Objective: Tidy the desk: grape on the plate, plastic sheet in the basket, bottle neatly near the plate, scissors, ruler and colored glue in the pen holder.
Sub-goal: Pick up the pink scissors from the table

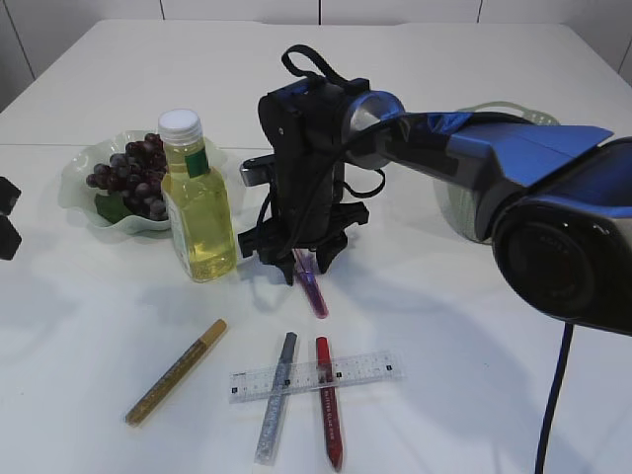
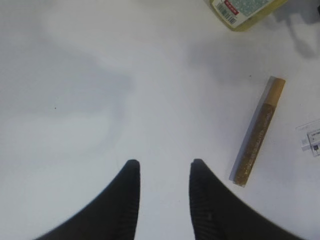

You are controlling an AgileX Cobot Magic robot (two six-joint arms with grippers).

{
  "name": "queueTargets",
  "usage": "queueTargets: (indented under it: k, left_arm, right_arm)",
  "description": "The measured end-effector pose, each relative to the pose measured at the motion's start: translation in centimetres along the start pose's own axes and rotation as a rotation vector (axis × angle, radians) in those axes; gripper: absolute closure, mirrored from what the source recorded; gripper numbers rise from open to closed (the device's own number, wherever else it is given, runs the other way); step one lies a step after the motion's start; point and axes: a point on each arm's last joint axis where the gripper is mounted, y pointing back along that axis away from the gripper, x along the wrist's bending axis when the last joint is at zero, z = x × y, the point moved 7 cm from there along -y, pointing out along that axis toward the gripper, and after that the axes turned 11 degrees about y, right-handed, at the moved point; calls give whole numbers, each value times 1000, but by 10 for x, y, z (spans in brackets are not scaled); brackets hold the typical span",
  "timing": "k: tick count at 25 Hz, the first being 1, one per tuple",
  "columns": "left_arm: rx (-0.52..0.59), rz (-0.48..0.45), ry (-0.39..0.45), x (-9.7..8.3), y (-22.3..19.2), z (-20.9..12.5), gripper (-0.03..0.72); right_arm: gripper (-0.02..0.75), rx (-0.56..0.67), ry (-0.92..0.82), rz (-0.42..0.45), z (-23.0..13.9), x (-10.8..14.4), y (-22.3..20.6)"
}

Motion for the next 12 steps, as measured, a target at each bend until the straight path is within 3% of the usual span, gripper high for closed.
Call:
queueTargets:
  k: [8,12]
  left_arm:
    - [0,0,0,0,0,0,445]
    - [0,0,0,0,0,0,446]
  right_arm:
    - [518,-4,38,0,1,0,0]
    - [542,-2,44,0,0,0,0]
